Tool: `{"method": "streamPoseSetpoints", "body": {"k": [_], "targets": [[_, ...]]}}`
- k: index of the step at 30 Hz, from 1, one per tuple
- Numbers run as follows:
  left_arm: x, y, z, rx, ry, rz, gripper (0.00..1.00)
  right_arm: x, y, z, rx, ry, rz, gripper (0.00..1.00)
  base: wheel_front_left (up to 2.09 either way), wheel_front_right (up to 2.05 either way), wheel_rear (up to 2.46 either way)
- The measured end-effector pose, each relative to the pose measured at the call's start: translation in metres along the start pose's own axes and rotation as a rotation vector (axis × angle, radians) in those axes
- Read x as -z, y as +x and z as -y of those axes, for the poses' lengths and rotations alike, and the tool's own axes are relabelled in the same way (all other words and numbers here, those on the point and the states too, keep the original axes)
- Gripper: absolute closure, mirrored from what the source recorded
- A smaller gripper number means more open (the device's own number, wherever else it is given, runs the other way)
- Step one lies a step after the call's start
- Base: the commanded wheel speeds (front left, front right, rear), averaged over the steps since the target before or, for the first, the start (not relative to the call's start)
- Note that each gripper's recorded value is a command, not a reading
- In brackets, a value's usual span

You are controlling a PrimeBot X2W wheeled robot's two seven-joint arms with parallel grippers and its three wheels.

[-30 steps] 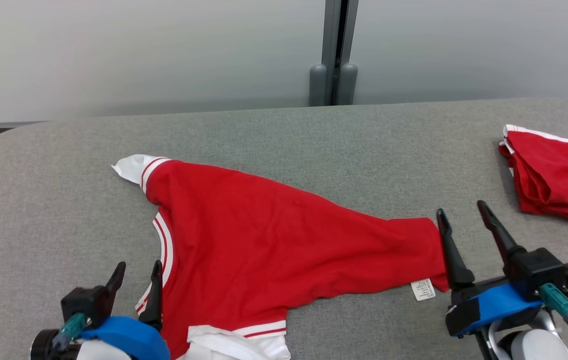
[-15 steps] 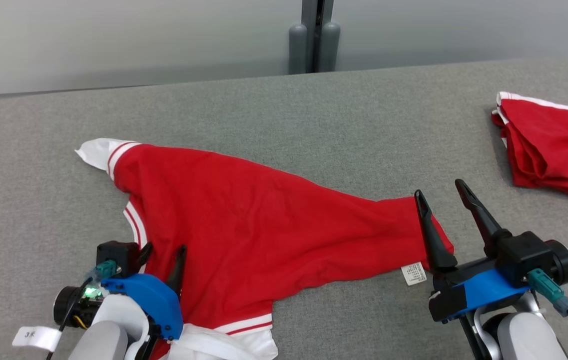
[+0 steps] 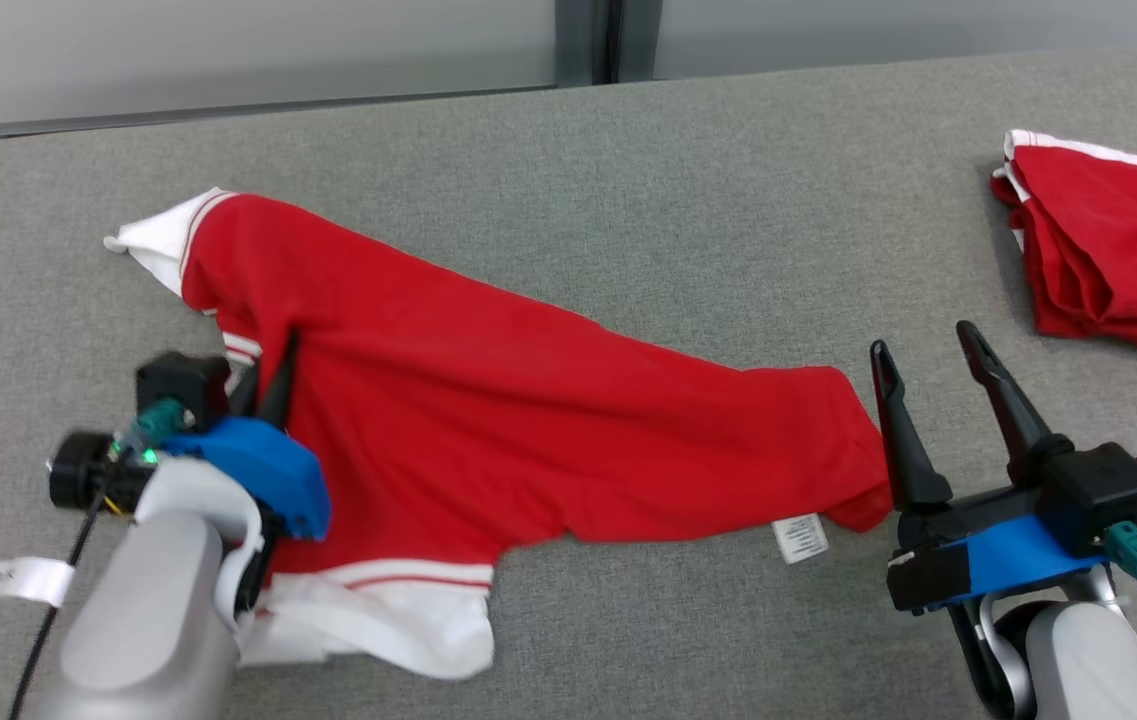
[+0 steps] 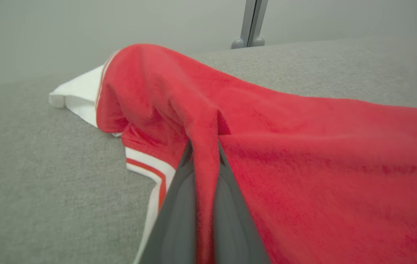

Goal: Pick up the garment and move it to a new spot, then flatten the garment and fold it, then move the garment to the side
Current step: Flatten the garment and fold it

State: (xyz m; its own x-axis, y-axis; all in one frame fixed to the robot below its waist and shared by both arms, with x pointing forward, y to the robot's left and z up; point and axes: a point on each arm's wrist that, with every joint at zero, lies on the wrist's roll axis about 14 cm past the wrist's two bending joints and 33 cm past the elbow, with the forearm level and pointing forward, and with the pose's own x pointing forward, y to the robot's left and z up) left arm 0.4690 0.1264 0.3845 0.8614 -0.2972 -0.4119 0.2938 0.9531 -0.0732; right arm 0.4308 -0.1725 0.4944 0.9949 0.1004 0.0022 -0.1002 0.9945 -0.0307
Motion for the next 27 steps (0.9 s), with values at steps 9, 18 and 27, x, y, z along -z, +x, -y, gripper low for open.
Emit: {"method": "streamPoseSetpoints", "body": {"k": [9, 18, 27], "targets": [[-0.065, 0.024, -0.035, -0.11, 0.084, 0.209, 1.0, 0.003, 0.005, 0.012, 0.032, -0.005, 0.008, 0.0, 0.0, 0.0, 0.0], [-0.057, 0.023, -0.037, -0.127, 0.017, 0.224, 0.0, 0.007, 0.006, 0.016, 0.044, -0.001, 0.005, 0.0, 0.0, 0.0, 0.0], [-0.033, -0.022, -0.033, -0.167, -0.109, 0.247, 0.0, 0.001, -0.001, 0.016, 0.048, 0.003, 0.025, 0.0, 0.0, 0.0, 0.0]]}}
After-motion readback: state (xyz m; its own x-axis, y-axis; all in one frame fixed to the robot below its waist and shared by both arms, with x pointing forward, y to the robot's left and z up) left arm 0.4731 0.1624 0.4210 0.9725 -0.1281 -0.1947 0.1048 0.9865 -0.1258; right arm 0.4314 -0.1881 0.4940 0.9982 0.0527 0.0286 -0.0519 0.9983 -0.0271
